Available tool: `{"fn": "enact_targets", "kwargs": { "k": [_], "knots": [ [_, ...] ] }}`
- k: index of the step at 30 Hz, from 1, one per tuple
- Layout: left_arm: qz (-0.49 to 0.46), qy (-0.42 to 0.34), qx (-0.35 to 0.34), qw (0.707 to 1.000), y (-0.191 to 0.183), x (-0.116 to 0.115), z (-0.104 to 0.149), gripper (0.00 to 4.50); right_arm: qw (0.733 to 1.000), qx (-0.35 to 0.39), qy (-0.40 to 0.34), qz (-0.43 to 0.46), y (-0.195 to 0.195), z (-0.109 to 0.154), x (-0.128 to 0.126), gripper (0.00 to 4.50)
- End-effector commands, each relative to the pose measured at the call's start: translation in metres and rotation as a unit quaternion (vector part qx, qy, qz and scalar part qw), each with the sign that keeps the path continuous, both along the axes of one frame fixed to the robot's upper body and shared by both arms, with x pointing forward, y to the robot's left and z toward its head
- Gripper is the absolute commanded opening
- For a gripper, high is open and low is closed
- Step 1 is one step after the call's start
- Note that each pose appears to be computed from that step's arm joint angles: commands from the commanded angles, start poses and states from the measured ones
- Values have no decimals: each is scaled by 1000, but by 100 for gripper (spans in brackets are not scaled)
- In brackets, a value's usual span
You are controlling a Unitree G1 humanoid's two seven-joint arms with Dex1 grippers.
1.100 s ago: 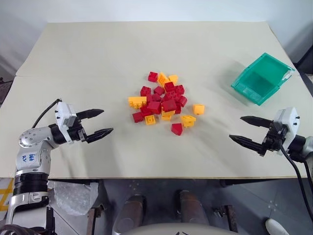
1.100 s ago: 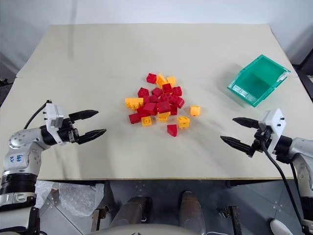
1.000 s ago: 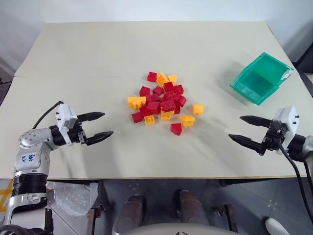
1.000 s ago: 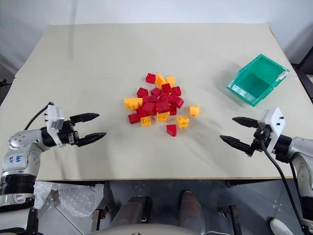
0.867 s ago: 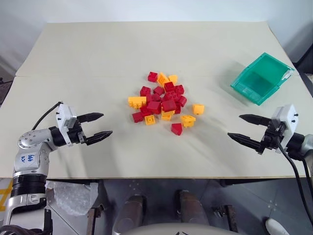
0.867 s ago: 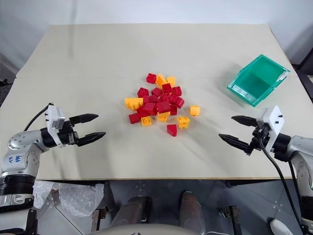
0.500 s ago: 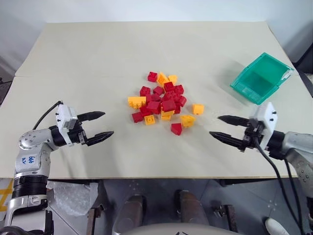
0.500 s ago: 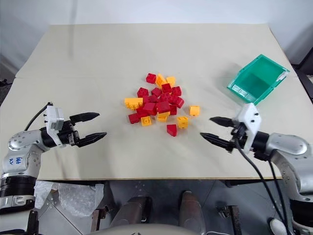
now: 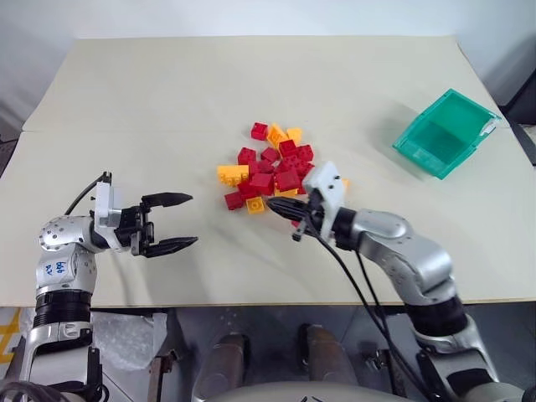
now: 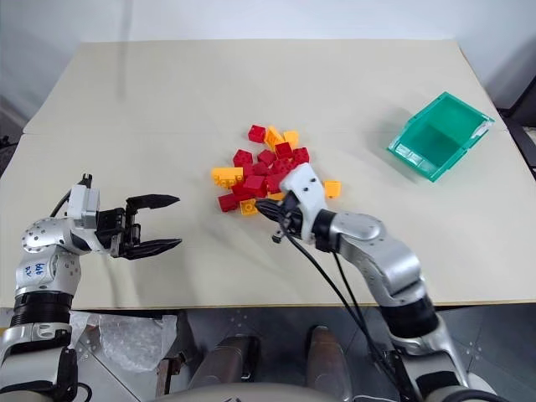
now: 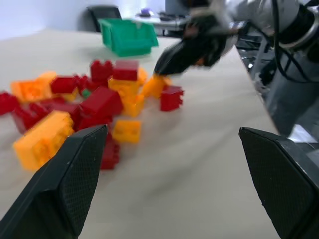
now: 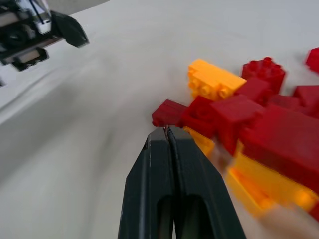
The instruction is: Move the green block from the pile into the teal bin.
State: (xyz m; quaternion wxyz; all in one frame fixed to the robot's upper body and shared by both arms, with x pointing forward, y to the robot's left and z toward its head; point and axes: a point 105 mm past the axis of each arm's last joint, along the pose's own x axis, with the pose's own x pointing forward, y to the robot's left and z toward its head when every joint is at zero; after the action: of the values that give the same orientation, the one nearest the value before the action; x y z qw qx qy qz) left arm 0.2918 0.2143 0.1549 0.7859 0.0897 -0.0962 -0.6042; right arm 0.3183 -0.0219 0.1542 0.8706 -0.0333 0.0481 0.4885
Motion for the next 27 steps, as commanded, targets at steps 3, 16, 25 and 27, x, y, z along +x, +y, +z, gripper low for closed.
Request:
{"fn": "enact_targets", "kwargs": {
  "k": [3,16,25,27],
  "knots": [
    [-18,-38,-1,999,4,-7,8,450,998,9,-32,-60,11,1,42,5],
    [11,-48,-13,999,8,-17,7,450,964,-23,-57,-258,-77,3,98,5],
    [28,-51,-17,998,11,-17,8,450,979,-32,-65,-189,-68,13,86,5],
    [37,-55,-20,998,13,-15,10,450,982,-42,-62,-173,-47,6,95,5]
  ]
}}
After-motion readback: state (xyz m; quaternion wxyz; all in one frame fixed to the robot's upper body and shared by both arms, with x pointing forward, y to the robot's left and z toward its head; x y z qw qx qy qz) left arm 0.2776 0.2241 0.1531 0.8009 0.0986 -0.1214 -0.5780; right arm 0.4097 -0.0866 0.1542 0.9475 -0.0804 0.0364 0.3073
